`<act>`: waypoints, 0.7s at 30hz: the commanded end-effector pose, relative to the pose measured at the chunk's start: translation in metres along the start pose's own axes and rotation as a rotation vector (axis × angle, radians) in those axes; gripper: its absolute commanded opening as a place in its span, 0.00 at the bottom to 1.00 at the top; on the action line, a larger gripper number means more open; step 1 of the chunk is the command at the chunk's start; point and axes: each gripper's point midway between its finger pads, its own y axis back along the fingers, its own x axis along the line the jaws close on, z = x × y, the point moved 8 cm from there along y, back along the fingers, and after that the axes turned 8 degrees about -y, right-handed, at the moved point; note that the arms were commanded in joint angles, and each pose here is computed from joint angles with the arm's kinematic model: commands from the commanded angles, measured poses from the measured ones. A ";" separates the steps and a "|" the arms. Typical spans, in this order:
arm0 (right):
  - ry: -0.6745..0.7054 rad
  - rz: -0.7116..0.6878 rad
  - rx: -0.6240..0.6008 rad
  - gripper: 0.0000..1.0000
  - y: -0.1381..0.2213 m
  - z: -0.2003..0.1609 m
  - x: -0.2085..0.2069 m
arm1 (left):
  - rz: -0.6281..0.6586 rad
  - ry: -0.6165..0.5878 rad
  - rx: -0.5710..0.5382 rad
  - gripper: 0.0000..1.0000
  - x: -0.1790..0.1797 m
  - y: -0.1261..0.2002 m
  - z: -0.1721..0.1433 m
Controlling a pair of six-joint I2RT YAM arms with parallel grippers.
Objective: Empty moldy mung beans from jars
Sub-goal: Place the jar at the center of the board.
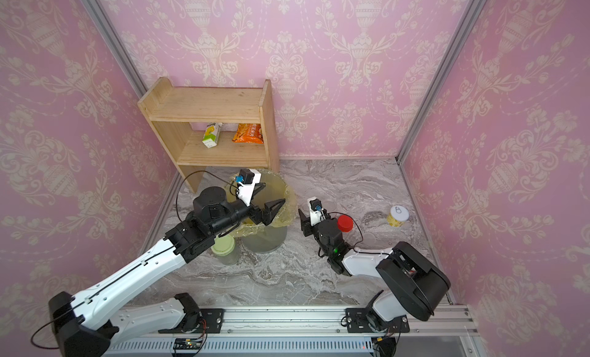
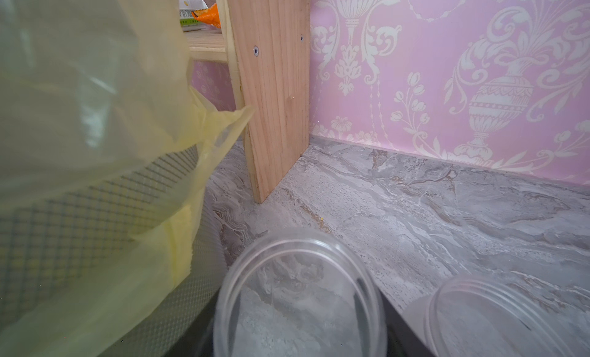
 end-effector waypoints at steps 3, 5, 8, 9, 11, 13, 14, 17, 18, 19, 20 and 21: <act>0.022 -0.032 -0.024 0.56 -0.002 0.001 0.001 | 0.034 -0.028 0.001 0.99 0.005 0.005 0.004; 0.027 -0.028 -0.030 0.61 -0.001 0.004 0.002 | 0.036 -0.028 0.001 0.99 0.005 0.005 0.004; 0.036 -0.025 -0.036 0.70 0.002 0.008 0.003 | 0.029 -0.026 0.011 0.99 0.005 0.005 0.002; 0.036 -0.024 -0.037 0.72 0.003 0.009 0.003 | 0.023 -0.025 0.012 0.99 0.004 0.004 0.003; 0.031 -0.016 -0.041 0.73 0.005 0.012 0.004 | 0.016 -0.023 0.014 0.99 0.004 0.003 0.002; 0.029 -0.008 -0.044 0.75 0.007 0.013 0.004 | 0.019 -0.024 0.014 0.99 0.004 0.003 0.002; 0.025 -0.004 -0.048 0.77 0.007 0.014 0.004 | 0.018 -0.023 0.011 0.99 0.004 0.003 0.003; 0.018 0.000 -0.045 0.80 0.008 0.014 0.004 | 0.013 -0.020 0.008 0.99 0.004 0.003 0.003; 0.013 0.000 -0.047 0.81 0.008 0.015 0.004 | 0.012 -0.019 0.007 0.99 0.003 0.004 0.004; 0.010 0.000 -0.048 0.81 0.009 0.015 0.004 | 0.011 -0.020 0.008 0.99 0.003 0.004 0.004; 0.008 0.003 -0.052 0.81 0.009 0.016 0.005 | 0.014 -0.021 0.004 0.99 0.003 0.006 0.005; 0.005 0.003 -0.056 0.82 0.010 0.018 0.005 | 0.013 -0.019 0.006 0.99 0.003 0.006 0.004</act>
